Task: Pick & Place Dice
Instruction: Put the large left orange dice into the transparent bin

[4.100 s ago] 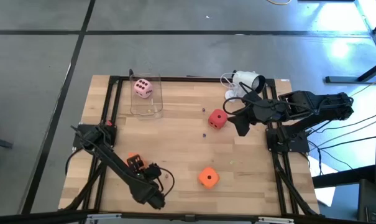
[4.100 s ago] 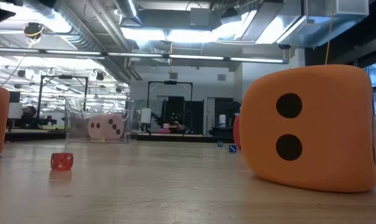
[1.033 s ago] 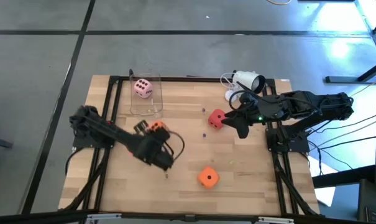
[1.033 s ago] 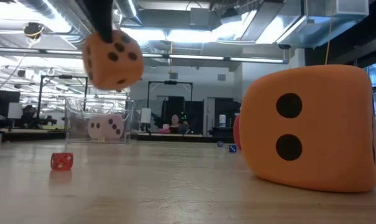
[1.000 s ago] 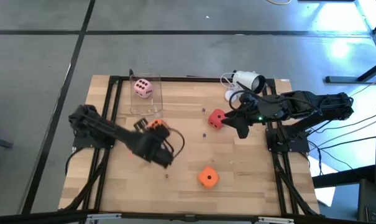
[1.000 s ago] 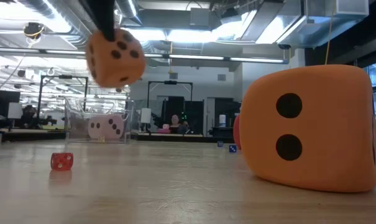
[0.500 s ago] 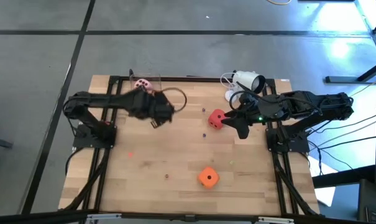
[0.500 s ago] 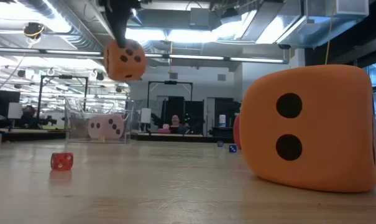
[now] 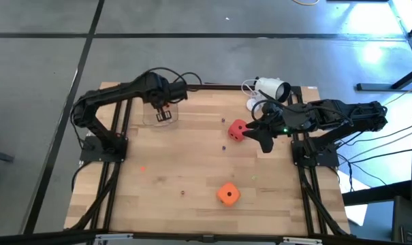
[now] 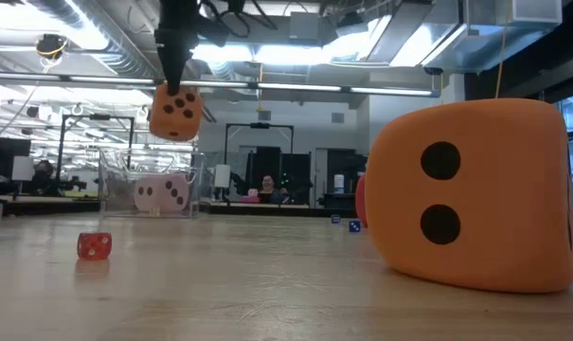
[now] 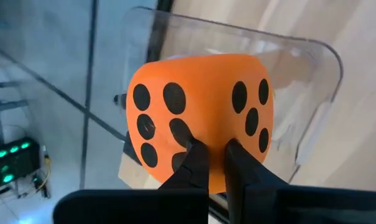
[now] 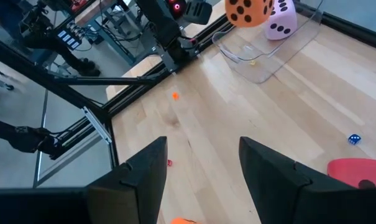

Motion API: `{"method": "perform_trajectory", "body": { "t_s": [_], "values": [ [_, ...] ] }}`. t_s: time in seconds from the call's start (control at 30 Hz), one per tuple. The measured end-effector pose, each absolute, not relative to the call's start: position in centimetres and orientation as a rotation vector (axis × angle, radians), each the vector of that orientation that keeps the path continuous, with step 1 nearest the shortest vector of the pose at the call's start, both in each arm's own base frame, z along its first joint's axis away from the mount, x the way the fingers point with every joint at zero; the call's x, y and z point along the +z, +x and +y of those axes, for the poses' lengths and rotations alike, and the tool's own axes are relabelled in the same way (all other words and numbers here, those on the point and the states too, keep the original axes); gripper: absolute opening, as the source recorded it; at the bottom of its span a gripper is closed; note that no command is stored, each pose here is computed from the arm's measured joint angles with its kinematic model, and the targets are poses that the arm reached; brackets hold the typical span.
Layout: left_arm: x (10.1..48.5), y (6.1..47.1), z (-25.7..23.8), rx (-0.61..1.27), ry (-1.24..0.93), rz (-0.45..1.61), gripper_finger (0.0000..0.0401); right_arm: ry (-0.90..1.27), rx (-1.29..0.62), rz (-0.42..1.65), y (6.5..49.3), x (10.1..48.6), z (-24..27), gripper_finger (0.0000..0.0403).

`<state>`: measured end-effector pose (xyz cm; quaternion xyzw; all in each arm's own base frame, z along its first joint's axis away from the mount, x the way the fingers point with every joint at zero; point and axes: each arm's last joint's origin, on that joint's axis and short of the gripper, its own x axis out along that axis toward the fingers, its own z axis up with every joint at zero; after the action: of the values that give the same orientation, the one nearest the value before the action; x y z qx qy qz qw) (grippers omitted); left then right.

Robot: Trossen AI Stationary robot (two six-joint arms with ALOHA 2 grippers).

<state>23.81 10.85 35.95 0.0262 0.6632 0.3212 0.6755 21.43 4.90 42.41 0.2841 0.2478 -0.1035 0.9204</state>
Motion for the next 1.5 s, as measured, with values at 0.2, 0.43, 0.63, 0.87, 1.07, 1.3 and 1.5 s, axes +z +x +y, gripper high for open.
{"method": "perform_trajectory", "body": {
  "t_s": [0.2, 0.43, 0.63, 0.87, 1.07, 1.3, 1.5],
  "values": [
    [34.3, 23.7, 12.2, 0.623, 0.049, 1.53, 0.0, 0.576, -0.211, 0.509, 21.4, 42.4, 4.9, 0.02],
    [30.6, 24.0, 13.0, 0.573, 0.062, 1.563, 0.0, 0.573, -0.207, 0.511, 21.4, 42.4, 4.9, 0.0201],
    [28.3, 24.4, 13.0, 0.562, 0.07, 1.549, 0.0, 0.574, -0.207, 0.511, 21.4, 42.4, 4.9, 0.0201],
    [27.2, 24.9, 13.1, 0.578, 0.081, 1.5, 0.0, 0.575, -0.207, 0.512, 21.4, 42.4, 4.9, 0.0201],
    [26.0, 25.0, 13.2, 0.567, 0.108, 1.487, 0.0, 0.591, -0.185, 0.522, 21.4, 42.4, 5.0, 0.0201],
    [24.7, 25.0, 13.0, 0.562, 0.109, 1.488, 0.0, 0.603, -0.175, 0.525, 21.3, 42.4, 5.3, 0.0201],
    [24.7, 25.1, 12.9, 0.571, 0.106, 1.48, 0.0, 0.587, -0.186, 0.51, 21.4, 42.5, 5.3, 0.0201]
  ]
}}
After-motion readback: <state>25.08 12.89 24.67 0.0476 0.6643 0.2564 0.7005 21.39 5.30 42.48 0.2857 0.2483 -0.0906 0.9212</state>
